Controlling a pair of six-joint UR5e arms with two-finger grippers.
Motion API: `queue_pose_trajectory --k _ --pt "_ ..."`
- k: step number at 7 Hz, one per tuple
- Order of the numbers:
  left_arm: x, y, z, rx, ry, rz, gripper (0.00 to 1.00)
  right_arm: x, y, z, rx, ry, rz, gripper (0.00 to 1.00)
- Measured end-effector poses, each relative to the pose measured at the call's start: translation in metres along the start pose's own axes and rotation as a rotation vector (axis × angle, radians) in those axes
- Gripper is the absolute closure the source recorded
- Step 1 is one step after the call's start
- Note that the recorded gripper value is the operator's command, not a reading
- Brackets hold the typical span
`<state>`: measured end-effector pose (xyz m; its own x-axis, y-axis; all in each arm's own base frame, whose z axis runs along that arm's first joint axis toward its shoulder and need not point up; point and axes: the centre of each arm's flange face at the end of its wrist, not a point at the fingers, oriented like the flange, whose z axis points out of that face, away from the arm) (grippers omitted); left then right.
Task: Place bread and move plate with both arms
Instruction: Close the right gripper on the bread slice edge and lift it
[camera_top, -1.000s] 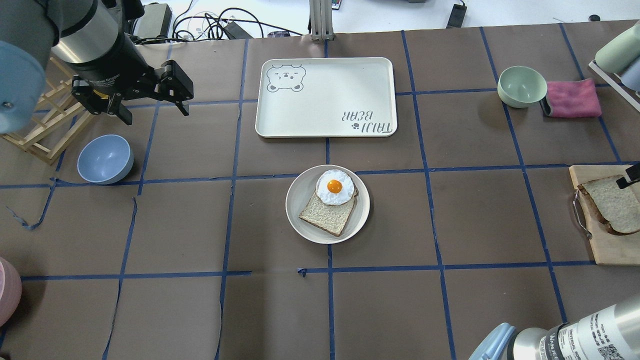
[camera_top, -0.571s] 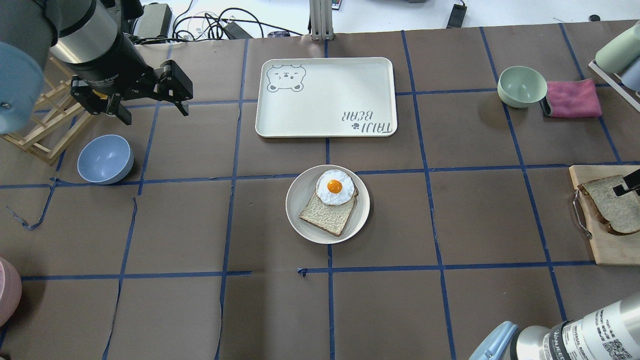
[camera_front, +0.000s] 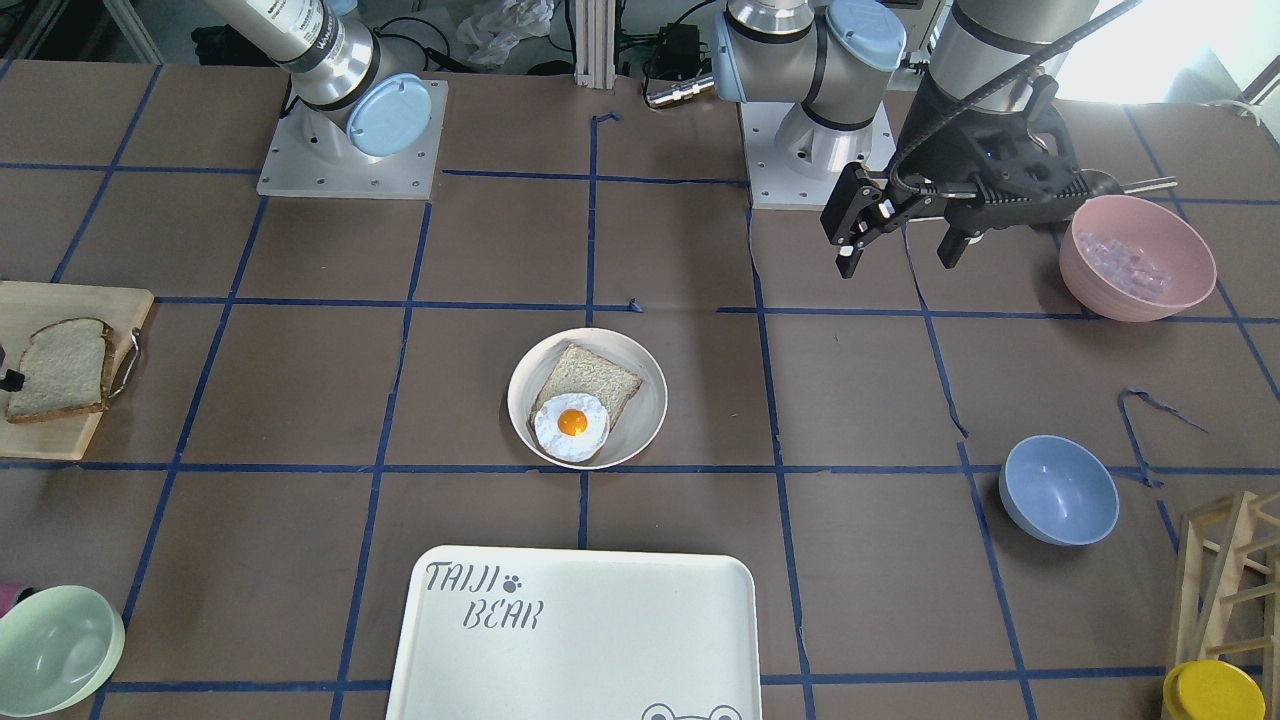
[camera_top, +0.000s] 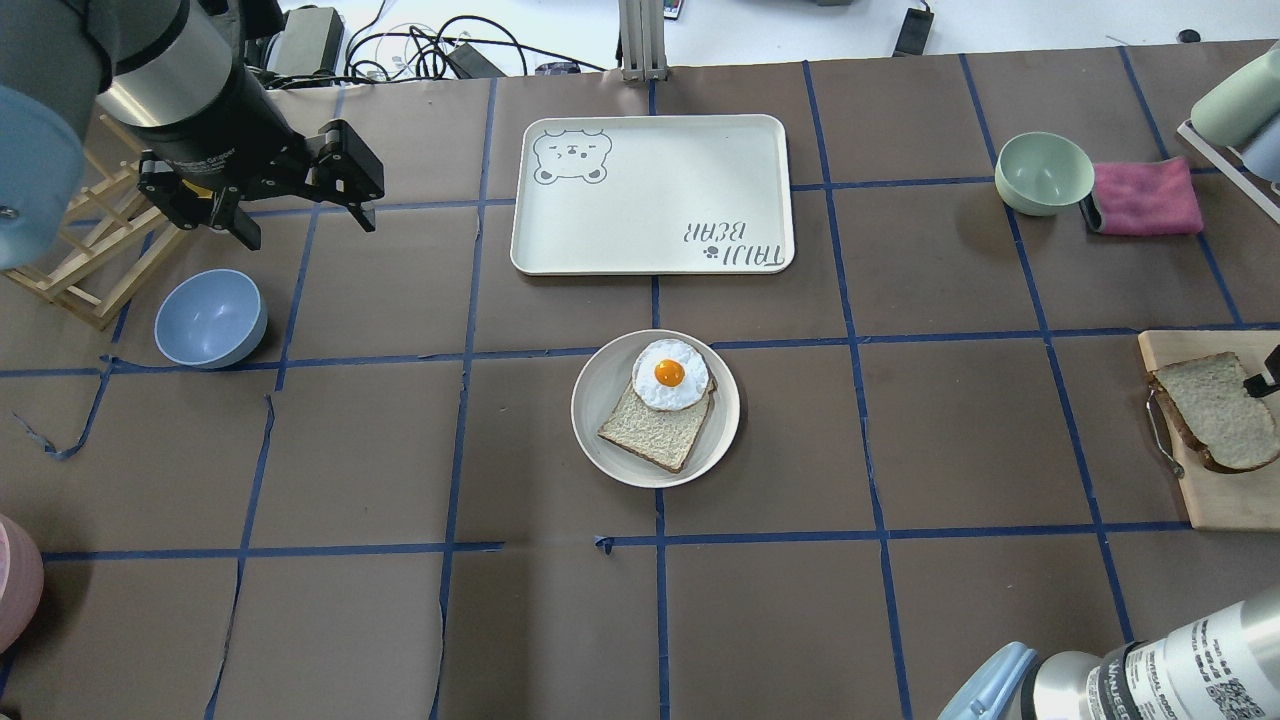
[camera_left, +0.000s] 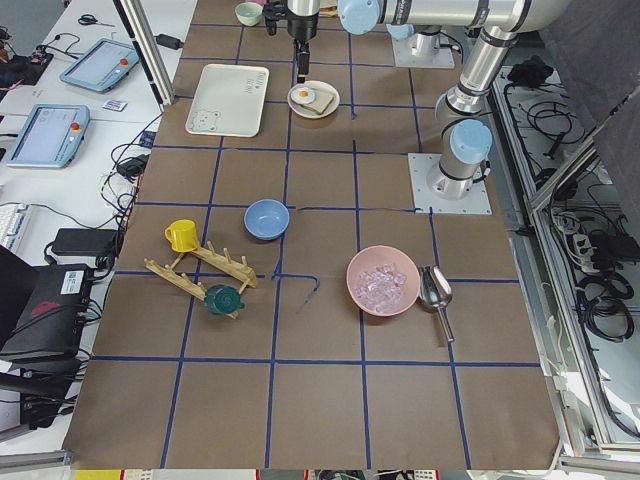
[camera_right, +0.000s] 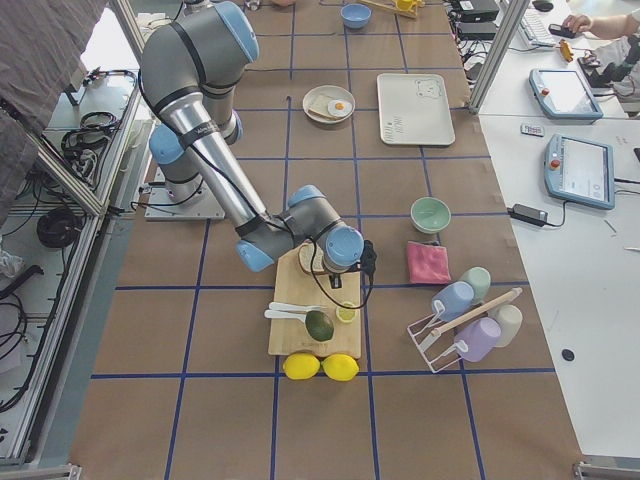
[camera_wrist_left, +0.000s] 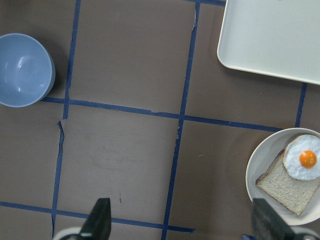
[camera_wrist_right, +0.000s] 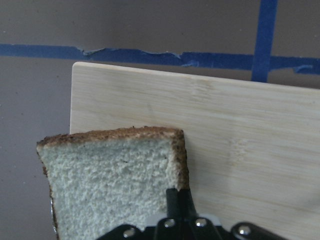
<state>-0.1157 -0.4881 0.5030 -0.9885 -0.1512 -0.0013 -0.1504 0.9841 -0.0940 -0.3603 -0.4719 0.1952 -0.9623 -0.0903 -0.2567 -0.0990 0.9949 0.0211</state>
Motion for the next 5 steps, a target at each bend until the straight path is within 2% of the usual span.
queue_pose_trajectory --k 1,5 --pt "-0.0001 0.0001 -0.0003 0.001 0.000 0.000 0.00 0.0001 -0.0001 0.0013 0.000 -0.003 -0.018 1.00" --pt "0.0002 0.0004 -0.0013 0.002 0.000 0.001 0.00 -0.0008 -0.0005 -0.0009 0.007 -0.004 -0.045 1.00"
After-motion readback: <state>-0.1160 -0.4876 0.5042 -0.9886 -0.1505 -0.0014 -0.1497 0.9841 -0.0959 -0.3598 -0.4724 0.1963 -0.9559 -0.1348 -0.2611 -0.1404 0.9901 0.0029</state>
